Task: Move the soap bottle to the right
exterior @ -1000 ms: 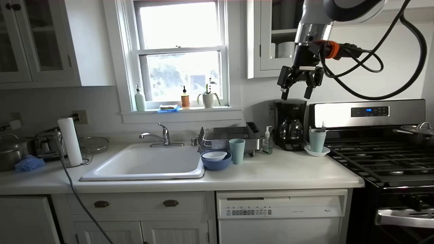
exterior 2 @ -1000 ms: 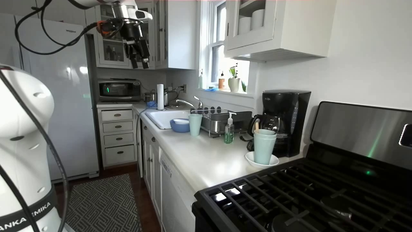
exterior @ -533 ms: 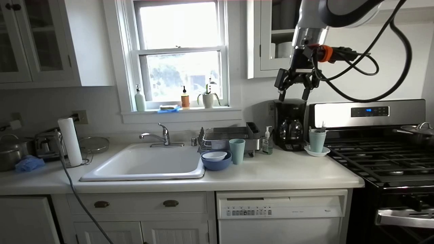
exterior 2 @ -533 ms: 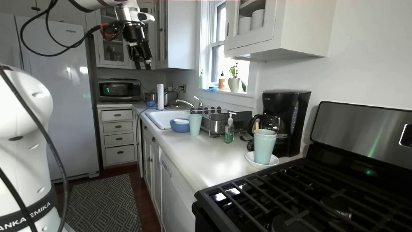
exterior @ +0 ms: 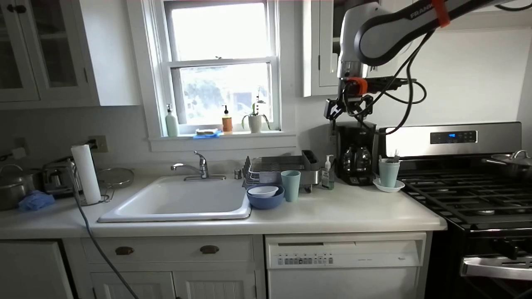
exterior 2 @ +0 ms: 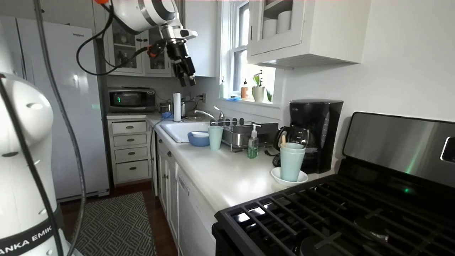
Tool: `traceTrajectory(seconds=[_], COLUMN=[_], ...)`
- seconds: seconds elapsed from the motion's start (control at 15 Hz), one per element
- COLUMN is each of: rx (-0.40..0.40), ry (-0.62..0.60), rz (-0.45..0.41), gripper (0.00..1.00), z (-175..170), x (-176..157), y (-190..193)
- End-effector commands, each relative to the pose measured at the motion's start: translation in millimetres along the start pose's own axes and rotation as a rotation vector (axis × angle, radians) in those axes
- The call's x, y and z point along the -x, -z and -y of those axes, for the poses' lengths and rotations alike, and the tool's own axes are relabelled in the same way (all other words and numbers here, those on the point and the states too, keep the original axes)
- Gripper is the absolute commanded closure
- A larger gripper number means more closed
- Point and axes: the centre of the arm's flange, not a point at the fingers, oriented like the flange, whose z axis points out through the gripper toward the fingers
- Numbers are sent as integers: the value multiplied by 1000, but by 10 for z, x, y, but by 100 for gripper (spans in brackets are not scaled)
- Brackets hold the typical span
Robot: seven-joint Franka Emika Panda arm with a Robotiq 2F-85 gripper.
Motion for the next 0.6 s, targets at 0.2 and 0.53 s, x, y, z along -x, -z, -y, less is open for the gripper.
traceTrajectory(seconds=[0.2,0.53], rx=[2,42], ry=[-275,-538], rz=[35,-9], gripper=[0,0], z=[-161,-278], x=[-936,-1243], y=[-387,-721])
